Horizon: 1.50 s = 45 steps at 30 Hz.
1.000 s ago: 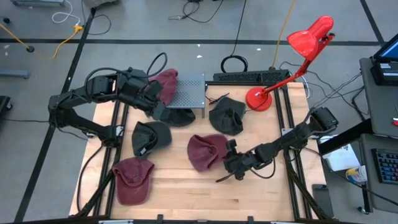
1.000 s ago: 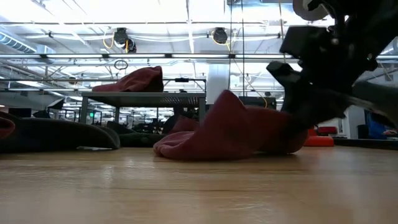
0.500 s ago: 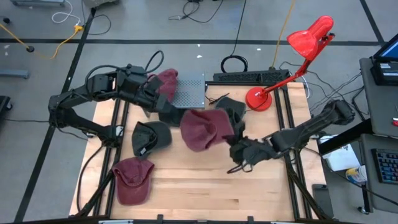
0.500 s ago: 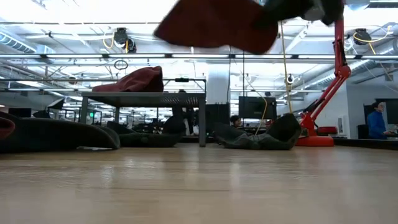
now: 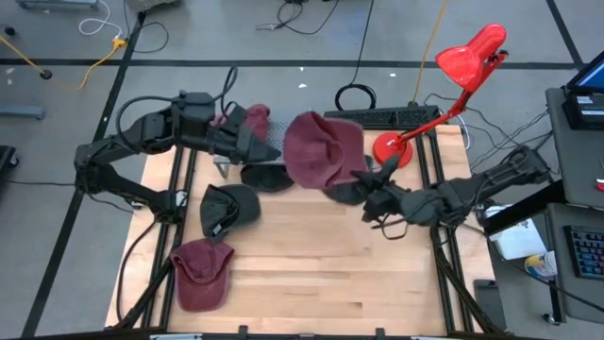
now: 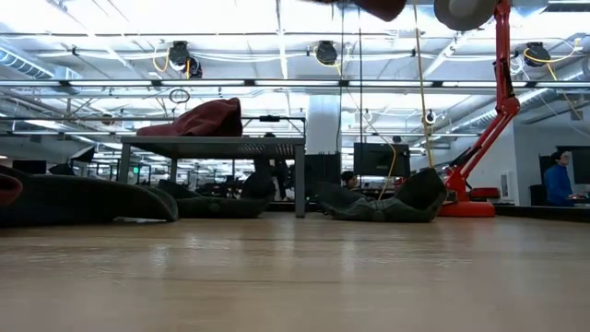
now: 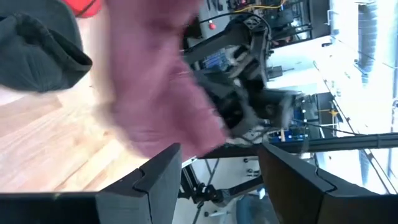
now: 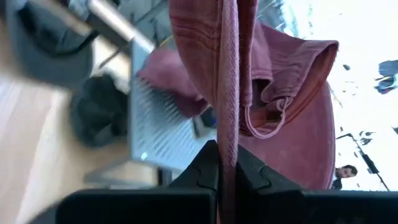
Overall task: Pick & Place hat
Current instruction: Stack the top red cap on top of the red cap on the shelf
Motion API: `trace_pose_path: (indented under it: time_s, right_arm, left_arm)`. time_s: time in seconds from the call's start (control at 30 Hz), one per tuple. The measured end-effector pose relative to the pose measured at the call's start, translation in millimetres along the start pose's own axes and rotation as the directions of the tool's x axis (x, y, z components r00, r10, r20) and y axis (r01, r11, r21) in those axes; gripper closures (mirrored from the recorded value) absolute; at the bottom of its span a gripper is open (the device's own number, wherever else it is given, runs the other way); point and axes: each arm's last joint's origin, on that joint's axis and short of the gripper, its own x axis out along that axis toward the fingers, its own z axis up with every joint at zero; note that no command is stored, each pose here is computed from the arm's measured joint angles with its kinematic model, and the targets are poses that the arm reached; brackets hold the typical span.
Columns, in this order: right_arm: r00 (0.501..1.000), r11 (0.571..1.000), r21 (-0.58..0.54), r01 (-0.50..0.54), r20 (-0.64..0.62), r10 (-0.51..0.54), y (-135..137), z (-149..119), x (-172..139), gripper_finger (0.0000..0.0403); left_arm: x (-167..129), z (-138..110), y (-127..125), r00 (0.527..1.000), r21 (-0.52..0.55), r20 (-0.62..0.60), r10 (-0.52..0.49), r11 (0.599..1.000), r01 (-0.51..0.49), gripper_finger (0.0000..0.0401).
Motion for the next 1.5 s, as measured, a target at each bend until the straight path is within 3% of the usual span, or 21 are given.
trace_pose_path:
  time_s: [0.27, 0.53, 0.9, 1.23, 1.5]
  right_arm:
    - [0.992, 0.995, 0.053, 0.084, 0.091, -0.088, -20.8, 9.5, -6.5, 0.0399]
    - [0.992, 0.996, 0.049, 0.077, 0.101, -0.082, -17.4, 11.9, -4.0, 0.0399]
    - [0.984, 0.991, 0.08, 0.106, 0.134, -0.116, -16.7, 18.2, 9.6, 0.04]
    - [0.987, 0.992, 0.072, 0.102, 0.116, -0.109, -12.4, 17.9, 12.2, 0.04]
    - [0.987, 0.987, 0.066, 0.145, 0.053, -0.149, -13.3, 15.9, 12.2, 0.04]
  left_arm:
    - [0.4, 0.9, 0.7, 0.999, 0.003, 0.033, 0.015, 1.0, -0.016, 0.0183]
    - [0.2, 3.5, 1.4, 0.992, 0.052, 0.119, 0.045, 0.997, -0.052, 0.0183]
    - [22.1, 1.2, 5.5, 0.995, 0.13, 0.08, 0.067, 0.989, -0.077, 0.0183]
    - [22.8, 4.4, -3.1, 0.994, 0.149, 0.109, -0.022, 0.989, 0.006, 0.0183]
    - [22.8, 1.9, -4.3, 0.998, 0.149, 0.036, -0.051, 0.988, 0.045, 0.0183]
